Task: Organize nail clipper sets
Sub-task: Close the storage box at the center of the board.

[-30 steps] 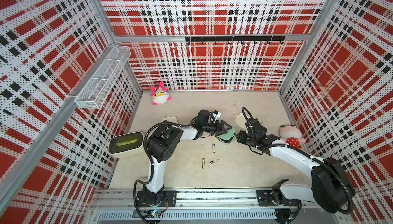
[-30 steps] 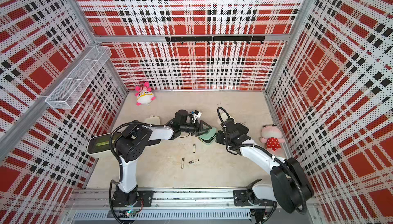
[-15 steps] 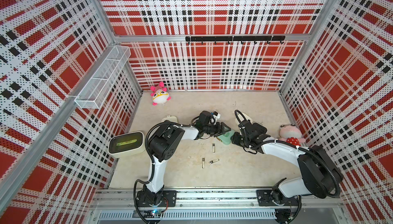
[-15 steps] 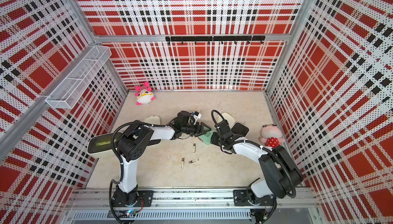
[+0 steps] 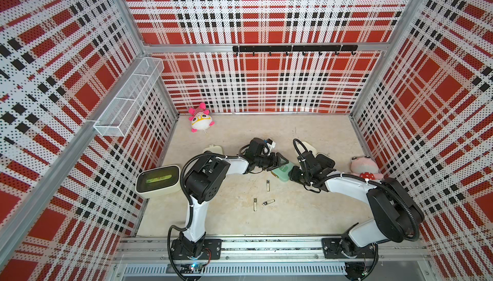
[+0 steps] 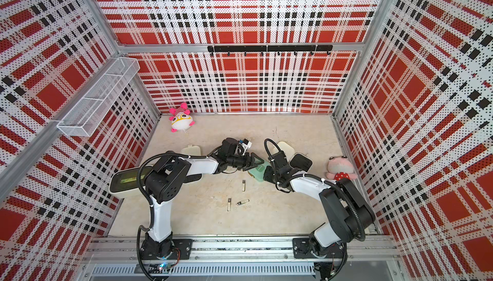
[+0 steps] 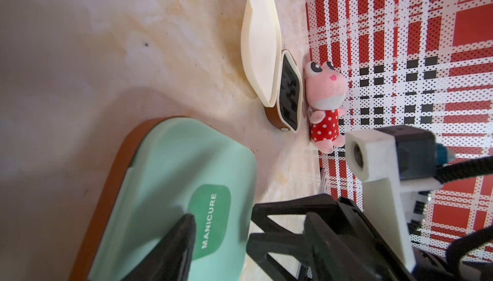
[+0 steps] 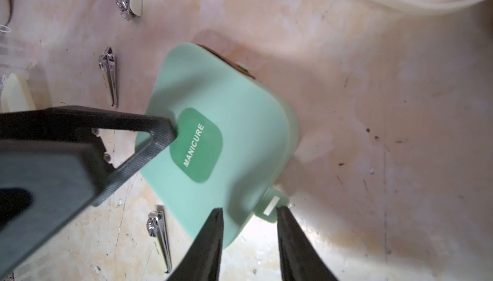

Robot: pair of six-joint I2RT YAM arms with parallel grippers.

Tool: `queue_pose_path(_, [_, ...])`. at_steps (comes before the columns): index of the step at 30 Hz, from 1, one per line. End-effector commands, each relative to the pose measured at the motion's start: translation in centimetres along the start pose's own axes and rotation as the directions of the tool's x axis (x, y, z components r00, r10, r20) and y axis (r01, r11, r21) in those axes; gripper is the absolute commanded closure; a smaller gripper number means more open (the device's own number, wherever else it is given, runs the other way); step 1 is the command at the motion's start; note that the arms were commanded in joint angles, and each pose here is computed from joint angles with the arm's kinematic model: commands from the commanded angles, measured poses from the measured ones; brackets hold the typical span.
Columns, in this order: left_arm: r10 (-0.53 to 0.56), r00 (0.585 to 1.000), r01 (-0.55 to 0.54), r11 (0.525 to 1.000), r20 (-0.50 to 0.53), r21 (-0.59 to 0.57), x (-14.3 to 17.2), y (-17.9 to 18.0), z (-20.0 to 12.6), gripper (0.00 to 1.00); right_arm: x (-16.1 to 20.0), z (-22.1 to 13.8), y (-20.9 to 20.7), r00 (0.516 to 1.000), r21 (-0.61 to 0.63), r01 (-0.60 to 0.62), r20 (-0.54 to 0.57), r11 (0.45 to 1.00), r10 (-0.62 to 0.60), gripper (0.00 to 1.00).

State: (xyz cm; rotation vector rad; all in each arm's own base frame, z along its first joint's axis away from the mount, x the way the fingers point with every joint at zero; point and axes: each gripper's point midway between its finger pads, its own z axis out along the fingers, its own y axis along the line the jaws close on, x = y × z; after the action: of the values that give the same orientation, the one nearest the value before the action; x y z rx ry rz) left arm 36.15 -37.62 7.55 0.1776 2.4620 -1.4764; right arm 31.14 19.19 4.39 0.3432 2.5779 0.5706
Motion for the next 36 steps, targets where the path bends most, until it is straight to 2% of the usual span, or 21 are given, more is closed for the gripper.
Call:
queue_pose_path(1, [0.040, 0.999, -0.039, 0.999, 0.019, -0.027, -1.5, -1.2, -1.7, 0.30, -0.7, 0.4, 0.8, 1.000, -0.014, -0.009, 0.019, 1.000, 0.009, 0.63])
queue_pose_path(5, [0.078, 0.996, -0.075, 0.994, 0.033, -0.083, -2.8, -0.9, -2.8, 0.30, -0.8, 0.7, 0.7, 1.000, -0.009, -0.009, 0.020, 1.000, 0.009, 0.63])
queue_pose_path(11, [0.121, 0.992, -0.114, 0.967, 0.020, -0.229, -3.9, 2.6, -3.5, 0.30, -0.9, 1.1, 0.9, 1.000, -0.007, -0.004, 0.015, 1.000, 0.004, 0.63])
queue_pose_path(13, [0.130, 0.992, -0.124, 0.961, 0.007, -0.246, -3.9, 3.2, -3.2, 0.30, -0.9, 1.2, 0.9, 1.000, -0.004, -0.004, 0.012, 1.000, 0.004, 0.63])
queue_pose_path(19, [0.178, 0.983, -0.182, 0.960, -0.042, -0.211, -3.6, 2.2, -1.3, 0.29, -0.7, 1.5, 0.6, 1.000, 0.006, -0.006, 0.005, 1.000, 0.006, 0.63])
queue_pose_path(23, [0.201, 0.974, -0.218, 0.956, -0.102, -0.198, -2.3, 1.8, 0.5, 0.29, -0.5, 1.8, 0.4, 1.000, 0.011, -0.011, 0.000, 1.000, 0.011, 0.62])
queue_pose_path(30, [0.157, 0.974, -0.192, 0.957, -0.164, -0.218, 0.5, 3.5, 1.6, 0.32, 0.0, 2.4, 0.1, 1.000, 0.009, -0.026, -0.008, 1.000, 0.026, 0.60])
queue_pose_path(36, [0.126, 0.975, -0.162, 0.967, -0.181, -0.199, 2.2, 3.9, 1.7, 0.34, 0.3, 3.5, 0.7, 0.998, -0.045, -0.065, -0.021, 0.997, 0.064, 0.60])
